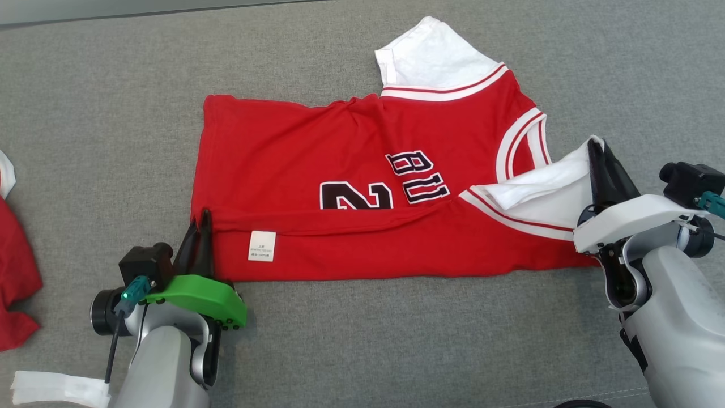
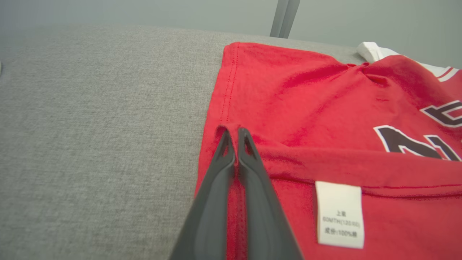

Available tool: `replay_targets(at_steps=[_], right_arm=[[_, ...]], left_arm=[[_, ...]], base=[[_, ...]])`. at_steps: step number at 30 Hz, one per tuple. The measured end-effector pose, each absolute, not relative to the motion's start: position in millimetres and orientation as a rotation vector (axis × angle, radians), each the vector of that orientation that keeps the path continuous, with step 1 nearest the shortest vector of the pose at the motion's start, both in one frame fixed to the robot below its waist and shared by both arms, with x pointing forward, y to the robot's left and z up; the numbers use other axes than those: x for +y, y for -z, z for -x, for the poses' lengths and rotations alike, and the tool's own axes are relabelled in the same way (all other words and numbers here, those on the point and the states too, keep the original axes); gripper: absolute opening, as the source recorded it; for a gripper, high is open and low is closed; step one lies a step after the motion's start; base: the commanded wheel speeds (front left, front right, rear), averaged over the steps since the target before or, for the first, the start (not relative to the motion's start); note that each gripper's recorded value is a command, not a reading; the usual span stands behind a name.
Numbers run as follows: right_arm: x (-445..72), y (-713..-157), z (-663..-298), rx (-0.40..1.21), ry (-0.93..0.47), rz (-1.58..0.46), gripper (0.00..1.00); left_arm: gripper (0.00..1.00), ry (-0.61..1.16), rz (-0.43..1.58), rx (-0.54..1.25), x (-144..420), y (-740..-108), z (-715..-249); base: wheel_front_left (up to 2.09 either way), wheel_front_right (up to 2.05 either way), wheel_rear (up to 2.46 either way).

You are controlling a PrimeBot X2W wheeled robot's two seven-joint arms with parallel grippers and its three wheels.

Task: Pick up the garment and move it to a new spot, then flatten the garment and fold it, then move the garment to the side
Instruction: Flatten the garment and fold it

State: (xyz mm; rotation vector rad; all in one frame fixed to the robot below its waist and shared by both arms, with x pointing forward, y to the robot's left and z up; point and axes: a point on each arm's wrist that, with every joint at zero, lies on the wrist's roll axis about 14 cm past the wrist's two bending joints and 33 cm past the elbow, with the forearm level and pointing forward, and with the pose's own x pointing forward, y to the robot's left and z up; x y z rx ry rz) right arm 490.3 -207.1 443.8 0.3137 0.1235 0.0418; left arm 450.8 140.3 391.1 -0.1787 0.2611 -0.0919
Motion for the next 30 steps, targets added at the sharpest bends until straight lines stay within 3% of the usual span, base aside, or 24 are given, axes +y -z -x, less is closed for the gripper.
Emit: replay_targets(at_steps=[1, 8, 18, 30], right_arm=[[-208, -443, -490, 0.126, -0.036, -0.313, 1.0], [-227, -467, -487, 0.031, 0.026, -0.341, 1.0], [-210, -418, -422, 0.181, 0.011, -0.359, 1.0], [-206, -384, -400, 0.308, 0.022, -0.34, 1.0]], left_arm=[[1.0, 0.088, 0.186, 0.261, 141, -391, -451], [1.0, 0.025, 0.185, 0.187, 156, -413, -454], [1.0, 0.006, 0.182, 0.223, 159, -404, -414], [1.0, 0.043, 0.182, 0.23, 148, -405, -404]], base=[[0.0, 0.0, 0.0], [0.0, 0.0, 0.0], [0.0, 0.0, 0.0], [0.0, 0.0, 0.0]])
